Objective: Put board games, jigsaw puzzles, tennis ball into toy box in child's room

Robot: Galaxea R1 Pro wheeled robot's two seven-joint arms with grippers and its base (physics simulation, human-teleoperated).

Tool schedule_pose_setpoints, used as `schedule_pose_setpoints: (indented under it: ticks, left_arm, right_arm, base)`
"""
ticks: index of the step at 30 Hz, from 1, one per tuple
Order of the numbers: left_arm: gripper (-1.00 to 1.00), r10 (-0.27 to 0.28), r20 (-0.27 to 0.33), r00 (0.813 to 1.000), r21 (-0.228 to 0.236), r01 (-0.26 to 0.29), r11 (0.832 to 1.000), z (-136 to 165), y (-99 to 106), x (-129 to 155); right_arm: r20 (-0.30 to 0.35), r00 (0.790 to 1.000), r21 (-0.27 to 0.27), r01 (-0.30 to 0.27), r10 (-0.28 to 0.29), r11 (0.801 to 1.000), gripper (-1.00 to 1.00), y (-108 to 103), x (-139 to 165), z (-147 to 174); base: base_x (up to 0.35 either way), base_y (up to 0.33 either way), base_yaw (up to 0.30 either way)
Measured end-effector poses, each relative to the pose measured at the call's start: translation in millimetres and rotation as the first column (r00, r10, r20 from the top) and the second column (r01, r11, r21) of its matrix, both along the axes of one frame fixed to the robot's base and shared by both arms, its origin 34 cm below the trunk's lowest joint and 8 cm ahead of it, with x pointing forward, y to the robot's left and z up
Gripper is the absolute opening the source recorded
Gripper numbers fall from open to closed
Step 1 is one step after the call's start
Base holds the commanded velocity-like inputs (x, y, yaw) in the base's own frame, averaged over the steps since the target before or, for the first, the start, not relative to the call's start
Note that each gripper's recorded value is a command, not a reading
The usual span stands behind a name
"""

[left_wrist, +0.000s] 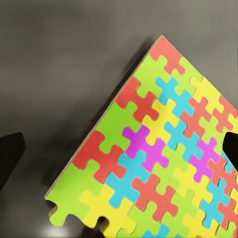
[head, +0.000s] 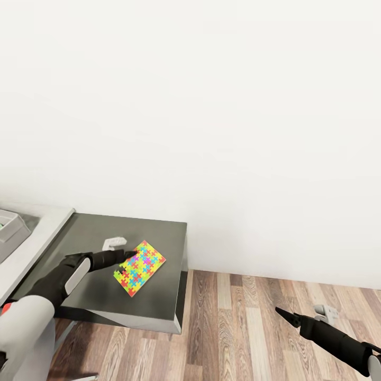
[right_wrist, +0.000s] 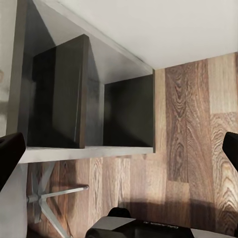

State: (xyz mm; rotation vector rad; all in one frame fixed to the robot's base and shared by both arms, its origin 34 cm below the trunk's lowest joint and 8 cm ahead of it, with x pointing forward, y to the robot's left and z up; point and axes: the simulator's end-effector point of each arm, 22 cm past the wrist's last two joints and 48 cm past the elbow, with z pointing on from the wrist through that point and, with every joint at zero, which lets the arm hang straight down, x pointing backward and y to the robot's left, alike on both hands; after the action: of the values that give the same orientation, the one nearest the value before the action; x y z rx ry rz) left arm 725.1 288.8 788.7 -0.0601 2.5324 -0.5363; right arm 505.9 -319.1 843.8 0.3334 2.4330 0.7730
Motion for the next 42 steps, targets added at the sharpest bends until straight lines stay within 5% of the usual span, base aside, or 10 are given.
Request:
schedule_pose_setpoints:
  ticks: [22, 42]
  left_arm:
    - [1.0, 0.013, -0.017, 1.0, 0.003, -0.013, 1.0, -13.0, 6.6, -9.5]
    - [1.0, -0.032, -0.006, 0.999, -0.076, 0.031, 0.997, -7.7, -26.1, -10.2]
  right_arm:
    - [0.0, 1.0, 0.0, 0.0, 0.0, 1.0, 1.0, 0.0, 0.0, 0.0]
    - [0.007, 1.0, 0.01, -0.005, 0.005, 1.0, 1.0, 0.9, 0.1, 2.5]
  base:
    - [0.0, 0.0, 0.0]
    - [0.0, 0.0, 0.0]
